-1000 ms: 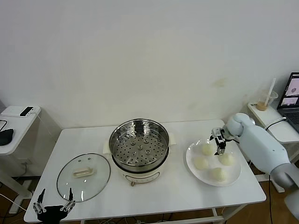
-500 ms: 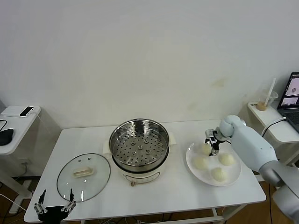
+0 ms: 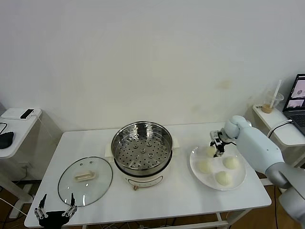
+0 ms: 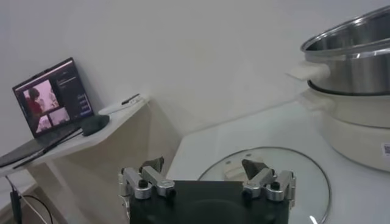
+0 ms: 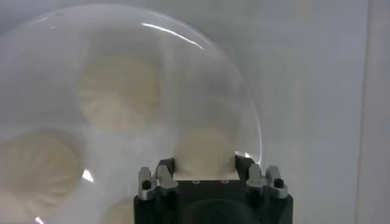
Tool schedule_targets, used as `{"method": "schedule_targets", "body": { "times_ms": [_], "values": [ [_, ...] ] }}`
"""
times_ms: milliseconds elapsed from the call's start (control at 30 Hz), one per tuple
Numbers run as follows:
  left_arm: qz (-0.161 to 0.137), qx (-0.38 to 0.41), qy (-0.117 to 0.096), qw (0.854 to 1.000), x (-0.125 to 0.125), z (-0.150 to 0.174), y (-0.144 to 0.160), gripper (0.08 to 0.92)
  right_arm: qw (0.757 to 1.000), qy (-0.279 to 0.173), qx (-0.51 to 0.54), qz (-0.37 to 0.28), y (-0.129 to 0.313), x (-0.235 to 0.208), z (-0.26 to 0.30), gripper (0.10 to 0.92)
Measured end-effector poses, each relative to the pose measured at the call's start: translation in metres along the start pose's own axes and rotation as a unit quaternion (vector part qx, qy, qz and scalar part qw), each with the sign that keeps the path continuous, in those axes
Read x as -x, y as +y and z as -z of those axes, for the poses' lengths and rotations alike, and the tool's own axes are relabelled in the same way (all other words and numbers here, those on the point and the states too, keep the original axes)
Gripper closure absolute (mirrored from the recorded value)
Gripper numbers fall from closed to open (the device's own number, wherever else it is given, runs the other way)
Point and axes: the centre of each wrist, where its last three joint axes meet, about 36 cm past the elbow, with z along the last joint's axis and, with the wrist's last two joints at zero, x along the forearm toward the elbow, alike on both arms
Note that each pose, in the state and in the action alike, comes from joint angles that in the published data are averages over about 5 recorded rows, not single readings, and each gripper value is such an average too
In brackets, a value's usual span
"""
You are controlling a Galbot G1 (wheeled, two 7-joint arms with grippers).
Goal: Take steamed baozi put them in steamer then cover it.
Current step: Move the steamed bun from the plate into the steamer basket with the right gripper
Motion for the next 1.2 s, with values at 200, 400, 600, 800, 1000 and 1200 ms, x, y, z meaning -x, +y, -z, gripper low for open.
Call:
{"method": "schedule_targets", "body": {
  "times_ms": [200, 400, 600, 800, 1000, 1200],
  "values": [
    [-0.004, 0.000, -0.003, 1.000, 0.002, 0.001, -0.002, 0.177, 1.000, -0.016, -0.011, -0.017, -0.010, -0.043, 0.003, 0.403],
    [-0.008, 0.001, -0.004, 1.000, 0.003, 0.000, -0.002, 0.177, 0.998, -0.041, -0.033, -0.041, -0.025, -0.089, 0.023, 0.403],
    [-0.012, 0.001, -0.004, 1.000, 0.004, 0.000, -0.003, 0.177, 0.993, -0.073, -0.060, -0.065, -0.045, -0.133, 0.055, 0.400],
    [-0.010, 0.004, -0.005, 1.000, 0.007, -0.001, 0.000, 0.177, 0.985, -0.115, -0.100, -0.087, -0.066, -0.165, 0.106, 0.395],
    [-0.005, 0.006, -0.008, 1.000, 0.011, -0.001, 0.004, 0.177, 0.971, -0.154, -0.155, -0.099, -0.082, -0.181, 0.174, 0.394],
    [0.002, 0.009, -0.011, 1.000, 0.014, 0.001, 0.012, 0.177, 0.956, -0.165, -0.223, -0.096, -0.088, -0.173, 0.241, 0.394]
  ]
}}
